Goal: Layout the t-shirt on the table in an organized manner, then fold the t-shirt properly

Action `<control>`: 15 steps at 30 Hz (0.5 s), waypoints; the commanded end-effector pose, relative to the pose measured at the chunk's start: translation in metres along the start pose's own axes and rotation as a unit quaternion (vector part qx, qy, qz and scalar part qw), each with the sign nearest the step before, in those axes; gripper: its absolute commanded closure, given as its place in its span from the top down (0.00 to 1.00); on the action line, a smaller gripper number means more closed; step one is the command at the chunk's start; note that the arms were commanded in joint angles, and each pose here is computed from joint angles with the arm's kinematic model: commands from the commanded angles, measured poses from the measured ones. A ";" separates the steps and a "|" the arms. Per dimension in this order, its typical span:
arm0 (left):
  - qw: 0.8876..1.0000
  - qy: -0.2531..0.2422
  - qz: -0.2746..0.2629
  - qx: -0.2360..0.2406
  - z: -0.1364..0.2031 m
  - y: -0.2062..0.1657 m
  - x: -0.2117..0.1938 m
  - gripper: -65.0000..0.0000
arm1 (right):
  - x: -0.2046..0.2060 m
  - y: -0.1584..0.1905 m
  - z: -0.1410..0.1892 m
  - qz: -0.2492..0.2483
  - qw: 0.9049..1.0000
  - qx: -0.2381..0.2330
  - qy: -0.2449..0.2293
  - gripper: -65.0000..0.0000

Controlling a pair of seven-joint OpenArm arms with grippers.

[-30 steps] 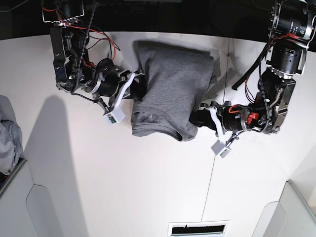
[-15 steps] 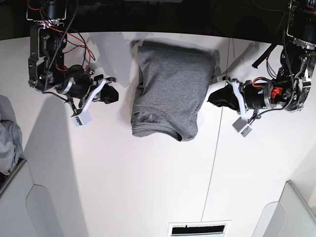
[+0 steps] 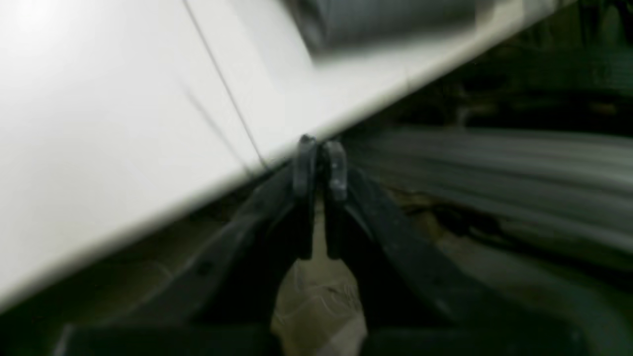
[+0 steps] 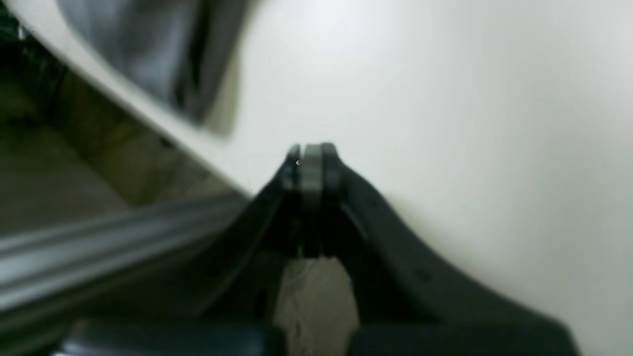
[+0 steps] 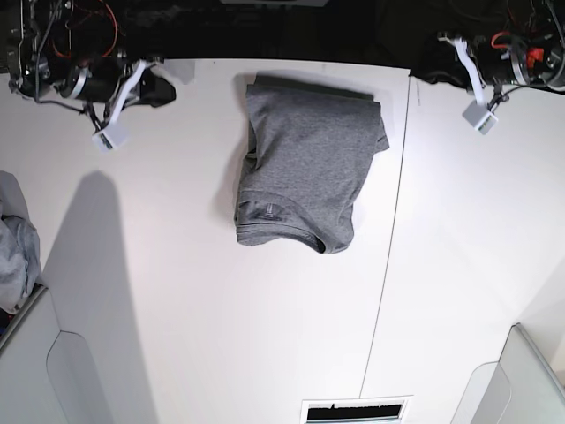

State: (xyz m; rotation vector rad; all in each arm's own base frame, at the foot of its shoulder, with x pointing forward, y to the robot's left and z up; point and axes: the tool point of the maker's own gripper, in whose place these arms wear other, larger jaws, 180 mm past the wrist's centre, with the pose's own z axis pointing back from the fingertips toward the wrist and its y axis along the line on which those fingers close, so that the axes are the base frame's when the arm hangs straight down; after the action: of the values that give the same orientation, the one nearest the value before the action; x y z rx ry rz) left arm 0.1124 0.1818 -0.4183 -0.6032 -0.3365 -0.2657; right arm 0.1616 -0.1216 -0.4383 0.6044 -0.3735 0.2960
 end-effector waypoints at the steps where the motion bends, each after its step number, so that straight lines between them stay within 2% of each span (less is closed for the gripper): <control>1: 1.000 0.007 -0.002 0.000 0.005 -0.002 -0.009 0.06 | -0.001 0.003 0.005 0.004 1.000 0.007 -0.006 0.00; 4: 0.999 0.044 0.006 0.016 0.008 -0.002 -0.046 0.06 | -0.037 0.008 0.008 -0.014 0.999 0.013 0.028 0.00; 9: 0.994 0.092 -0.012 0.056 0.008 0.005 -0.088 0.06 | -0.082 0.017 0.010 -0.031 0.996 0.015 0.077 0.00; 13: 0.985 0.163 -0.013 0.055 -0.001 0.008 -0.132 0.06 | -0.121 0.027 0.000 -0.024 0.990 0.019 0.138 0.00; 15: 0.978 0.204 -0.010 0.043 -0.009 0.004 -0.157 0.06 | -0.145 0.031 -0.006 -0.024 0.984 0.022 0.178 0.00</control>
State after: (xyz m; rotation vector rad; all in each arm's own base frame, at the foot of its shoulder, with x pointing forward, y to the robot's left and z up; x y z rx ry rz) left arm -0.0297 0.1996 -0.4913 -0.4446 0.0504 -0.3767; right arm 0.0210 -0.1141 -0.4915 0.5920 -0.0019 0.3560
